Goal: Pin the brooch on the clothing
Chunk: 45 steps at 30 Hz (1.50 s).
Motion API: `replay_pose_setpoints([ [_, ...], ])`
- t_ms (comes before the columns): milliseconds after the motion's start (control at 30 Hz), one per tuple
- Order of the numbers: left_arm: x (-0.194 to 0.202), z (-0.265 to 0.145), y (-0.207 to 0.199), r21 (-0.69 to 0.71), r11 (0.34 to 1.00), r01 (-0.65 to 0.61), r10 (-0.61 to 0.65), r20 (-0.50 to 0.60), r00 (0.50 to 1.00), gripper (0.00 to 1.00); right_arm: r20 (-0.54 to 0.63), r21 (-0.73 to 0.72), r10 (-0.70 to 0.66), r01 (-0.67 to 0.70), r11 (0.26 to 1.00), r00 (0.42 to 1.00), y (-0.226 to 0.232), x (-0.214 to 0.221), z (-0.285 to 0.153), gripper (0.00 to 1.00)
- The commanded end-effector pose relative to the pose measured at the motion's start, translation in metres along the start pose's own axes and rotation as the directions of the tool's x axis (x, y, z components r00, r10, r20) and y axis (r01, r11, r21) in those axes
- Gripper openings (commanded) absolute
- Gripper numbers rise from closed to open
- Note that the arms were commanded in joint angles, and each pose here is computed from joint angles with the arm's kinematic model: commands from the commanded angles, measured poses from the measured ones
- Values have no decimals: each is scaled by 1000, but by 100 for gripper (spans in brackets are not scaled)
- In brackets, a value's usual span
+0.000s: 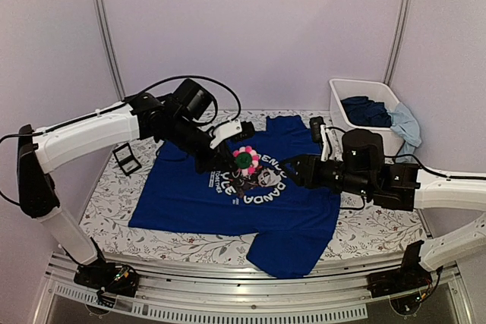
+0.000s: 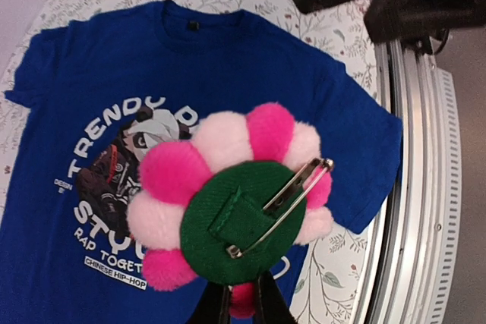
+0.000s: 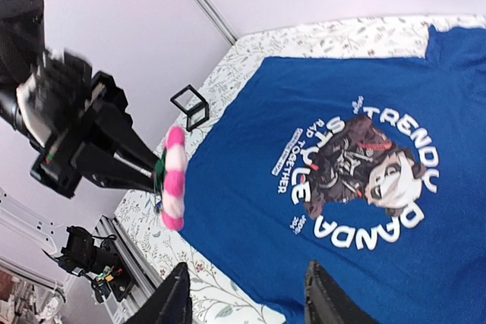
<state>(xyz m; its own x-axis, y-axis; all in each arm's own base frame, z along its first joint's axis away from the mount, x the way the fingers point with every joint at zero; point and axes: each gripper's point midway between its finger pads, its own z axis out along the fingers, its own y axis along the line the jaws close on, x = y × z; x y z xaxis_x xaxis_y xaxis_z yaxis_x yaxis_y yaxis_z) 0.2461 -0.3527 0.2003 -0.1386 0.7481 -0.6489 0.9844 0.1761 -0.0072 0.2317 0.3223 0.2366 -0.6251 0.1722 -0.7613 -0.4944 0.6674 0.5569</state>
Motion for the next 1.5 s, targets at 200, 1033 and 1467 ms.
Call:
replay_pose_setpoints([
  [200,-67,-66,27,-63,969,240,-220,231,948,0,183,-257,-22,70,964,983,87,-51,42,70],
  [1033,-57,-58,7,17,976,215,-214,205,955,0,292,-250,-48,125,960,955,86,-63,50,0],
  [1467,-17,-115,-28,70,991,-113,110,45,993,77,-195,-389,-417,321,864,888,77,30,6,0],
])
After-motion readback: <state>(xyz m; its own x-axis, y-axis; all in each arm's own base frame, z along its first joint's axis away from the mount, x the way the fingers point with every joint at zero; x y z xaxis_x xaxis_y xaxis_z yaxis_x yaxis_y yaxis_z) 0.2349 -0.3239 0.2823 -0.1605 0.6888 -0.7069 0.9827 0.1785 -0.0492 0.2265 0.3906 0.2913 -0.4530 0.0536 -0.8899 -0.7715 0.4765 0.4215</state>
